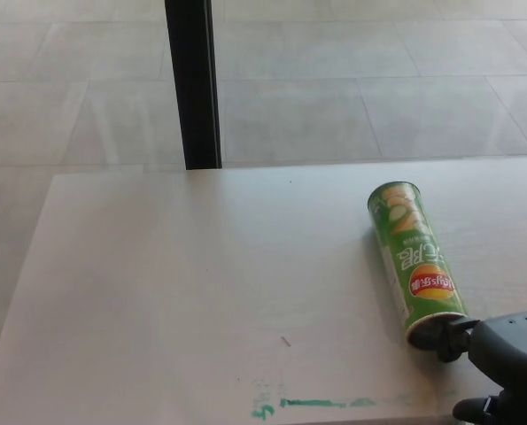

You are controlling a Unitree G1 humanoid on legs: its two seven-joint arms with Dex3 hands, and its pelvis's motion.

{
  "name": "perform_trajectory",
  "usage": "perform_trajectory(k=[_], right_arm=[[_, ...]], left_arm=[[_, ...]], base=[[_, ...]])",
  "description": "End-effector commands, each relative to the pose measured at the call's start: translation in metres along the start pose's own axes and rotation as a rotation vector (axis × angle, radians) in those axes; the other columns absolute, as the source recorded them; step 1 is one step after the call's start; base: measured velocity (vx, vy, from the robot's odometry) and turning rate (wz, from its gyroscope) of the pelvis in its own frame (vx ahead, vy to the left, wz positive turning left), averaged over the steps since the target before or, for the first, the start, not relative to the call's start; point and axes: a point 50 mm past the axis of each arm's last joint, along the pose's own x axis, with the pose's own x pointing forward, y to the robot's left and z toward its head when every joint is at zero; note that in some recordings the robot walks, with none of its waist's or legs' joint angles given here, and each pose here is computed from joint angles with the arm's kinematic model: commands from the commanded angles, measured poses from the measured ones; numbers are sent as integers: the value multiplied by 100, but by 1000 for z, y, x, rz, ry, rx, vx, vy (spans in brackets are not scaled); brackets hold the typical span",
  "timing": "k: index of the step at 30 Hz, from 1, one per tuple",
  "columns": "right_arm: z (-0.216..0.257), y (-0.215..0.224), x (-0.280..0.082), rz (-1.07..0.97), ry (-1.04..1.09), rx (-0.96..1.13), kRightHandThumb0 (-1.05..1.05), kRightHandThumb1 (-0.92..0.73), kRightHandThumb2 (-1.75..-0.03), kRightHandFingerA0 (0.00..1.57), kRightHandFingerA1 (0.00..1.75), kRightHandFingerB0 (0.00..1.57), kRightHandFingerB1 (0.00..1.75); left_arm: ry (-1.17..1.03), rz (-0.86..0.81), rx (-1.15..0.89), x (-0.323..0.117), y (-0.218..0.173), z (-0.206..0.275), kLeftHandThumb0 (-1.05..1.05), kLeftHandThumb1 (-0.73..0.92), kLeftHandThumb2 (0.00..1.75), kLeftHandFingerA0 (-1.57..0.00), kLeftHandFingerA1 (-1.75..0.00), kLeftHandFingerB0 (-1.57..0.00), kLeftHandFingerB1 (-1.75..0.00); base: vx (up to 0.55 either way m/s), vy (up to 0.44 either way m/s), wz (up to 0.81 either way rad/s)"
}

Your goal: Use the right hand as a fist to push the chips tray inside its container kept in the middle of the desk

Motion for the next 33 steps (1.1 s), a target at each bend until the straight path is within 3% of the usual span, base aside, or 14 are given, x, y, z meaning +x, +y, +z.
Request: perform_trajectory(k=[1, 10, 11, 12, 13, 18, 19, 20, 21, 22, 23, 27, 28, 33], right_arm=[[-3, -11, 3, -73, 17, -12, -83, -67, -64, 114, 139, 22, 87], [-4, -14, -26, 40, -79, 108, -82, -67, -61, 113, 99, 25, 86], [-4, -17, -36, 134, -125, 179, -78, -48, -95, 98, 89, 35, 72], [-4, -19, -43, 179, -153, 211, -75, -63, -59, 98, 80, 35, 70], [-3, -23, -48, 201, -171, 229, -75, -62, -59, 99, 76, 38, 65], [-1, -34, -64, 251, -239, 303, -75, -62, -59, 97, 78, 40, 62], [0, -39, -68, 259, -255, 315, -74, -62, -59, 98, 79, 41, 60], [1, -44, -72, 266, -276, 328, -74, -62, -59, 98, 79, 41, 60], [2, -47, -75, 255, -295, 330, -75, -62, -59, 100, 79, 43, 60], [3, -52, -79, 230, -322, 331, -75, -62, -59, 103, 80, 46, 61], [4, -56, -81, 223, -341, 350, -75, -47, -92, 100, 88, 45, 65], [2, -82, -94, 169, -390, 371, -74, -63, -59, 100, 86, 42, 63], [-5, -95, -99, 134, -386, 364, -78, -49, -93, 98, 93, 41, 68], [-48, -134, -123, -119, -243, 429, -78, -52, -98, 98, 101, 37, 70]], left_arm=[[-21, 4, 30, 0, 6, 7, -78, 92, 68, -57, -69, -41, -49], [2, 19, -1, 0, 4, 4, -78, 91, 67, -59, -71, -45, -48], [-3, 21, 30, 0, 4, 5, -77, 92, 69, -56, -70, -45, -49], [-6, 16, 31, 0, 4, 5, -74, 72, 109, -54, -74, -39, -59], [-7, 10, 20, 0, 4, 4, -79, 92, 68, -55, -71, -43, -48], [-5, 5, 29, 0, 3, 4, -78, 92, 70, -54, -71, -42, -49], [-9, 3, 23, 0, 3, 4, -75, 71, 109, -53, -74, -38, -60], [-14, 1, 12, 0, 3, 4, -75, 71, 109, -53, -74, -38, -60], [-5, 7, 14, 0, 3, 3, -77, 92, 67, -56, -69, -41, -48], [3, 16, 32, 0, 3, 2, -74, 71, 110, -55, -71, -39, -58], [2, 9, 26, 0, 3, 2, -77, 92, 68, -57, -69, -41, -48], [7, 14, 20, 0, 2, 0, -79, 91, 67, -58, -72, -44, -48], [9, 8, 9, 0, 2, 0, -78, 91, 67, -57, -73, -44, -49], [5, 6, -6, 0, 3, 1, -78, 91, 67, -55, -76, -42, -48]], base=[[0, 0, 0], [6, 1, 1], [0, 0, 0], [0, 0, 0], [0, 0, 0], [0, 0, 0], [0, 0, 0], [0, 0, 0], [0, 0, 0], [0, 0, 0], [0, 0, 0], [0, 0, 0], [0, 0, 0], [0, 0, 0]])
